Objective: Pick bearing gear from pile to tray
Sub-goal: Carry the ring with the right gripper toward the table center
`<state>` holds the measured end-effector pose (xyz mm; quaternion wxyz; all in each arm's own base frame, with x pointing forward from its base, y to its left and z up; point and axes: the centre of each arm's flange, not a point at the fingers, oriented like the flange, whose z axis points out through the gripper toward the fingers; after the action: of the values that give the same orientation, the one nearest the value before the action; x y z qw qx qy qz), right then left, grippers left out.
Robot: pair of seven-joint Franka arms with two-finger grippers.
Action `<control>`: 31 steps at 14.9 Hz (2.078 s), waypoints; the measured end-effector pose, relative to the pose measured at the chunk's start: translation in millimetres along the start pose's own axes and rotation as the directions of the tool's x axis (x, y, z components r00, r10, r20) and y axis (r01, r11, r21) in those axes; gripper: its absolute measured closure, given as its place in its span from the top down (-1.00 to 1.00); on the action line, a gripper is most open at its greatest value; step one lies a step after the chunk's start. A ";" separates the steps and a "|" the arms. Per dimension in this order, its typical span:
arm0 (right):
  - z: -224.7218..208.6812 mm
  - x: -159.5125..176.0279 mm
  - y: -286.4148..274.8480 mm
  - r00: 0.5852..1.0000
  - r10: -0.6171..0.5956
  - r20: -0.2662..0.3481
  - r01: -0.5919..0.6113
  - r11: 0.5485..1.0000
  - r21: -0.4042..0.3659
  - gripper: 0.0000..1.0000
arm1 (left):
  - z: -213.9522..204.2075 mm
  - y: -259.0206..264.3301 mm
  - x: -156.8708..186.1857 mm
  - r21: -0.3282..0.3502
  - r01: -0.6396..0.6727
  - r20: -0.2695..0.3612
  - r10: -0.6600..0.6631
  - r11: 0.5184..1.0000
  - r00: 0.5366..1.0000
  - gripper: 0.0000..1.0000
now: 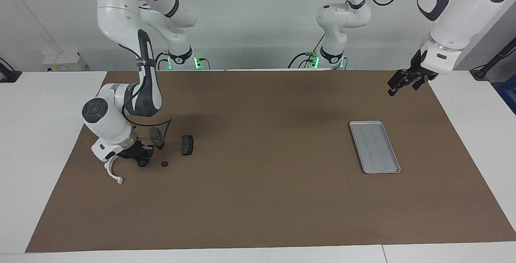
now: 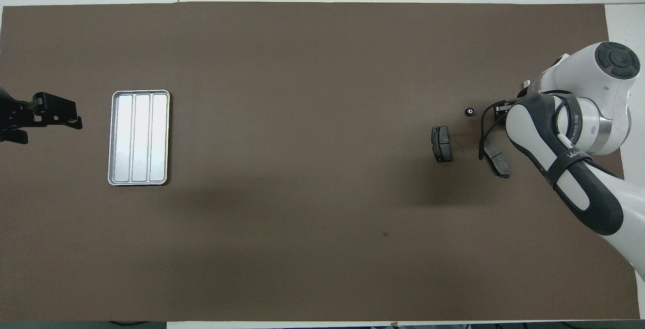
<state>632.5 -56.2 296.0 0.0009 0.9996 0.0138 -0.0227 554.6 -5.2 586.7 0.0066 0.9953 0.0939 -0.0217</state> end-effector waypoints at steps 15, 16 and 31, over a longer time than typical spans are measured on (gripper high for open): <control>-163.7 -45.2 -416.4 0.966 0.252 -0.054 -0.255 0.965 -0.053 -0.35 | 1.2 -5.0 0.4 0.001 0.009 0.006 -0.009 1.000 1.000 1.00; -150.2 -47.5 -435.6 0.963 0.264 -0.058 -0.267 0.963 -0.050 -0.35 | 1.8 -5.0 0.3 0.001 0.009 0.008 -0.009 1.000 1.000 1.00; -53.8 -40.3 -501.2 0.943 0.311 -0.116 -0.309 0.950 0.041 -0.35 | 19.4 -1.9 -12.6 0.007 0.053 0.032 -0.053 0.999 0.998 1.00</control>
<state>580.9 443.8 350.9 -0.0077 0.9889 -0.1437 0.0381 541.1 -6.1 567.8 0.0043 0.9920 0.1199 -0.0383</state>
